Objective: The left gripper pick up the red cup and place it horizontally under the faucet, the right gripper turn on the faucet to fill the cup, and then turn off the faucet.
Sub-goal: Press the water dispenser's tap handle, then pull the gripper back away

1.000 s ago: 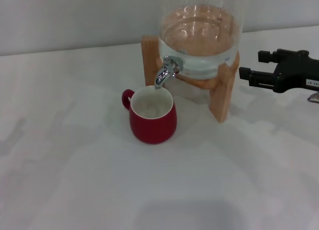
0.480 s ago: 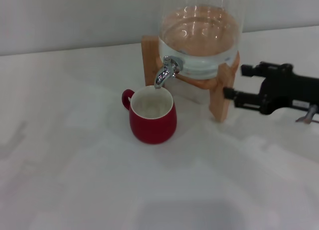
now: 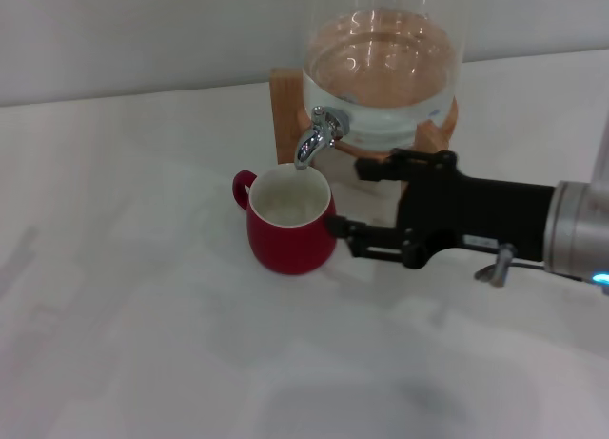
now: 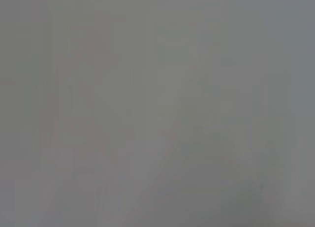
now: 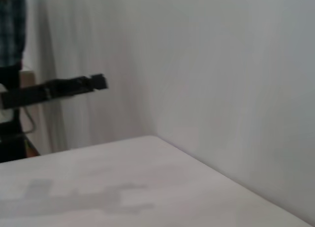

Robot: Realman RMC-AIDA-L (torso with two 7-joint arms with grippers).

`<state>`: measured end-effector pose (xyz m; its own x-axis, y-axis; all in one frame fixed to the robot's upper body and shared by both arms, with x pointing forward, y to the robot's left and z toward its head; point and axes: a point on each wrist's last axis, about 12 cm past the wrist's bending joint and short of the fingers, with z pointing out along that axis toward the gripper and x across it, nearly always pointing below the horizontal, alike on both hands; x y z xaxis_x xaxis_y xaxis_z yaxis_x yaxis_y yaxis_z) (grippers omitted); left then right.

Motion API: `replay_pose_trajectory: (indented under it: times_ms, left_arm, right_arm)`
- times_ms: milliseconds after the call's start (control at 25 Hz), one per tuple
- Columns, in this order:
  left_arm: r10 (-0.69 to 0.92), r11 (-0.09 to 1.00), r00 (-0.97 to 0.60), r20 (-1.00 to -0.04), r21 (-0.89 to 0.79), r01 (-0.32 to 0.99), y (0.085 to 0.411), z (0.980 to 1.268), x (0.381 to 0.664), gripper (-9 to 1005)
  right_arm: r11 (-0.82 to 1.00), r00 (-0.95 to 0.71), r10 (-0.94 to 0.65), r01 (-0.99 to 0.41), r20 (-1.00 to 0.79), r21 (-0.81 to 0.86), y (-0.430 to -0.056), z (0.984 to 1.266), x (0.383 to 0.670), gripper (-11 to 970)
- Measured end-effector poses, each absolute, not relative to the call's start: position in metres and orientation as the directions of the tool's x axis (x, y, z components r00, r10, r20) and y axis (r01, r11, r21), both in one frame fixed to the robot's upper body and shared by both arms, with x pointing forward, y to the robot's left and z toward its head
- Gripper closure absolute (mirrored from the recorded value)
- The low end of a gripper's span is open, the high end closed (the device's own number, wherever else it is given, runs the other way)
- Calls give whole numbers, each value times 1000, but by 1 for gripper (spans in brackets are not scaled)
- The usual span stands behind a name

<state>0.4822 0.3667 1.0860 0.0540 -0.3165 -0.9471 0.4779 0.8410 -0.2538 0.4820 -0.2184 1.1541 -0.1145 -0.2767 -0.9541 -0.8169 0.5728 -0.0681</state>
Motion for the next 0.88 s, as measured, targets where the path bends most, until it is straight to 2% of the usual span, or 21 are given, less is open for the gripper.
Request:
replay_pose_trajectory:
  times_ms: [480, 880]
  left_arm:
    - [-319, 839, 53, -946, -256, 479, 365, 1086, 486, 107]
    - [-322, 839, 51, -945, -260, 479, 366, 1085, 482, 107]
  right_arm:
    - [548, -87, -276, -833, -957, -83, -176, 1155, 490, 240]
    - [597, -114, -307, -796, -945, -98, -163, 1150, 498, 240]
